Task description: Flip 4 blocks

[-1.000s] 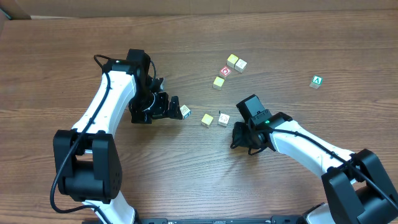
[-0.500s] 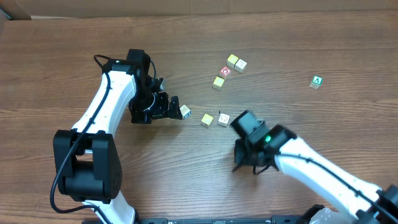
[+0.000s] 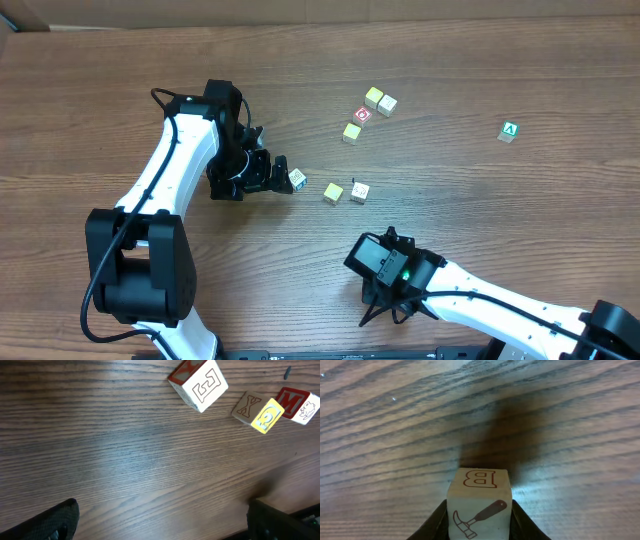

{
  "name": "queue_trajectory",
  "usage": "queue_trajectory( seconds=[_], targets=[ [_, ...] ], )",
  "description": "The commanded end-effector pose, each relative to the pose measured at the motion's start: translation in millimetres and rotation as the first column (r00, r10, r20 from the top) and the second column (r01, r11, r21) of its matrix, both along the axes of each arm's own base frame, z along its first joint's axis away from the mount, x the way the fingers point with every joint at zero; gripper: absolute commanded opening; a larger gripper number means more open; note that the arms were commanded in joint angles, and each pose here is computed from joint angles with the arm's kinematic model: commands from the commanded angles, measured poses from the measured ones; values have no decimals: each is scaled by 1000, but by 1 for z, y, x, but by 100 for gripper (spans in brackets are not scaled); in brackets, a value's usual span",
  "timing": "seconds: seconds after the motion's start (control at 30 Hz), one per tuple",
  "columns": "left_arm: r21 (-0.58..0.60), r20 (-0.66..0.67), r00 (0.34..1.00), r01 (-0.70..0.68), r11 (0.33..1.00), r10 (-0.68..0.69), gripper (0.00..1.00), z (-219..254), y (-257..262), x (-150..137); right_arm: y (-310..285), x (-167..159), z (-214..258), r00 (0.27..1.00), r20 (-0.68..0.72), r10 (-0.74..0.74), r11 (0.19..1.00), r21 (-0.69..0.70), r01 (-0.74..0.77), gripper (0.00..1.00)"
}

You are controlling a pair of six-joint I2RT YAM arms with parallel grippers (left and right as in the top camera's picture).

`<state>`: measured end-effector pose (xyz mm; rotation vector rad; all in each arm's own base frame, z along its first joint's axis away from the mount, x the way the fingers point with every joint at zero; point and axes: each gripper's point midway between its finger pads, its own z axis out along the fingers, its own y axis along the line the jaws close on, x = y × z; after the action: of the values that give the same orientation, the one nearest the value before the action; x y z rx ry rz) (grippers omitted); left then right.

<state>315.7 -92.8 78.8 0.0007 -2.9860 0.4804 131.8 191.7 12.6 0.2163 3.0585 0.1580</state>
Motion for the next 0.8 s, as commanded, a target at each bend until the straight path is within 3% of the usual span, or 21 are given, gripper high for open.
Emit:
queue_trajectory(
  seconds=[0.0,0.3,0.37,0.47,0.67,0.77],
  targets=[
    [1,1,1000,-13,1000,13,100,-1,1,5,0,-1,-4,1000,11,26,1000,5,-27,11],
    [0,2,1000,-13,1000,13,100,-1,0,5,15,12,-1,990,83,110,992,50,-115,15],
    [0,3,1000,-13,1000,13,100,-1,0,5,14,14,-1,990,90,109,993,45,-113,18],
    [0,2,1000,-13,1000,13,100,-1,0,5,14,14,-3,990,90,108,993,38,-112,32],
    [0,3,1000,-13,1000,13,100,-1,0,5,15,17,-3,989,104,106,993,40,-111,33],
    [0,2,1000,-13,1000,13,100,-1,0,5,19,20,-2,988,114,105,992,52,-111,39]
  ],
)
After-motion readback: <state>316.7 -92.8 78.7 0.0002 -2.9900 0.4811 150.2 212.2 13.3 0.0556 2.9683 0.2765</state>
